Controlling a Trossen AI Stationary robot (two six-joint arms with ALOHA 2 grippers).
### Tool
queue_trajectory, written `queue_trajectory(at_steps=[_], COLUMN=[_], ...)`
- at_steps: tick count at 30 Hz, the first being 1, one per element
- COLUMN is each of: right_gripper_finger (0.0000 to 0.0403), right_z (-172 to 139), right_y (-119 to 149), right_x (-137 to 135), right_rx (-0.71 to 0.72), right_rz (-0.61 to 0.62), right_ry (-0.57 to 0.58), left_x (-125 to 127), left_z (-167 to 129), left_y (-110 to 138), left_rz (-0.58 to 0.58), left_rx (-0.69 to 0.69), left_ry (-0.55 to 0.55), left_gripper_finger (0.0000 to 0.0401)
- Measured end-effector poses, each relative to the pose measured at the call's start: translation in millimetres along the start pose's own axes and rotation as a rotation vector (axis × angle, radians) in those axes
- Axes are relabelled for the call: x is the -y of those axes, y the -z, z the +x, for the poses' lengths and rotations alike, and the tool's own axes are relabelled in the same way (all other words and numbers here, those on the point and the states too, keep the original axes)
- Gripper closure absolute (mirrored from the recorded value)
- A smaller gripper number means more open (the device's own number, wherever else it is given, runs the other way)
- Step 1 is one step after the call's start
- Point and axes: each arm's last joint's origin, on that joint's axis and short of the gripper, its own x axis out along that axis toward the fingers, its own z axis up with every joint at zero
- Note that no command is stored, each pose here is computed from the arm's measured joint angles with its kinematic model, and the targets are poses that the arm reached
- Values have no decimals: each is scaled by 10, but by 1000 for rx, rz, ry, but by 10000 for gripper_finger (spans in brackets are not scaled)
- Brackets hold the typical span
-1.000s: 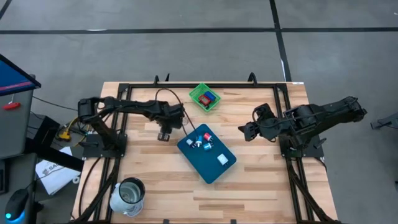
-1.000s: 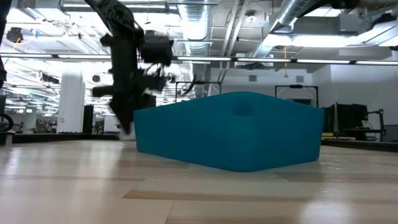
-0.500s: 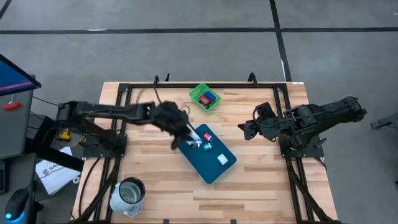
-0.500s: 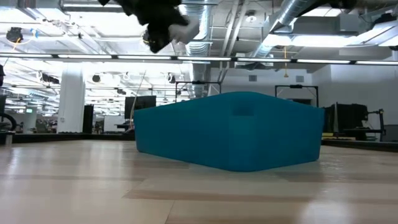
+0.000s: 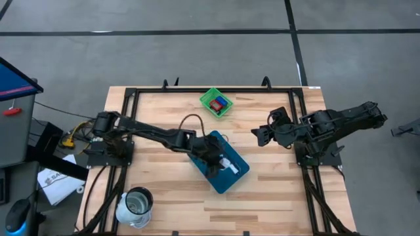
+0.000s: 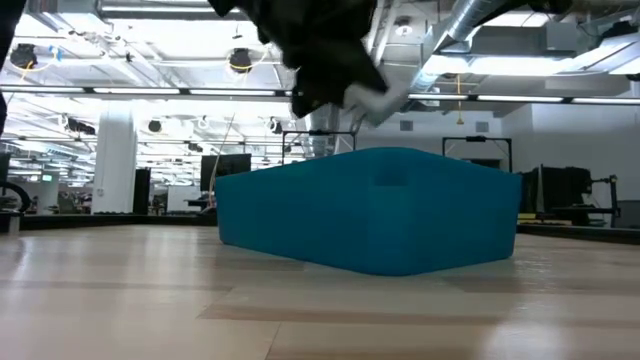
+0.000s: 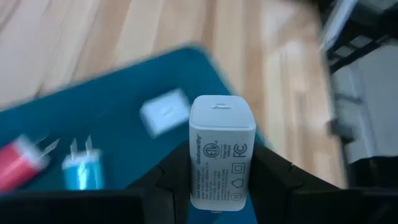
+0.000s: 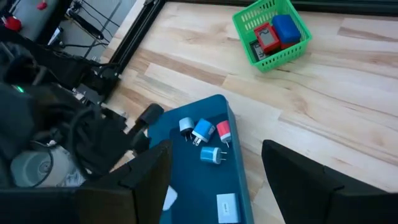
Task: Pick & Place Office items
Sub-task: Put the white charger adapter into the blue bin
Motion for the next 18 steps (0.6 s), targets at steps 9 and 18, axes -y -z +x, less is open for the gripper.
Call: queue_trajectory(at_steps=[9,18], right_gripper_finger=[163,163], right_z=[-7,-20], right_y=[2,16], right_x=[-15,-21], right_rx=[24,39], right_rz=[5,-9], right_ry=[-8,-8], left_x=[103,62], left_z=[361,594], left_y=[222,342], left_rz=[-105,-150], left_rx=[-87,-112], left_ry=[-18,-31], left_gripper_finger=[290,290])
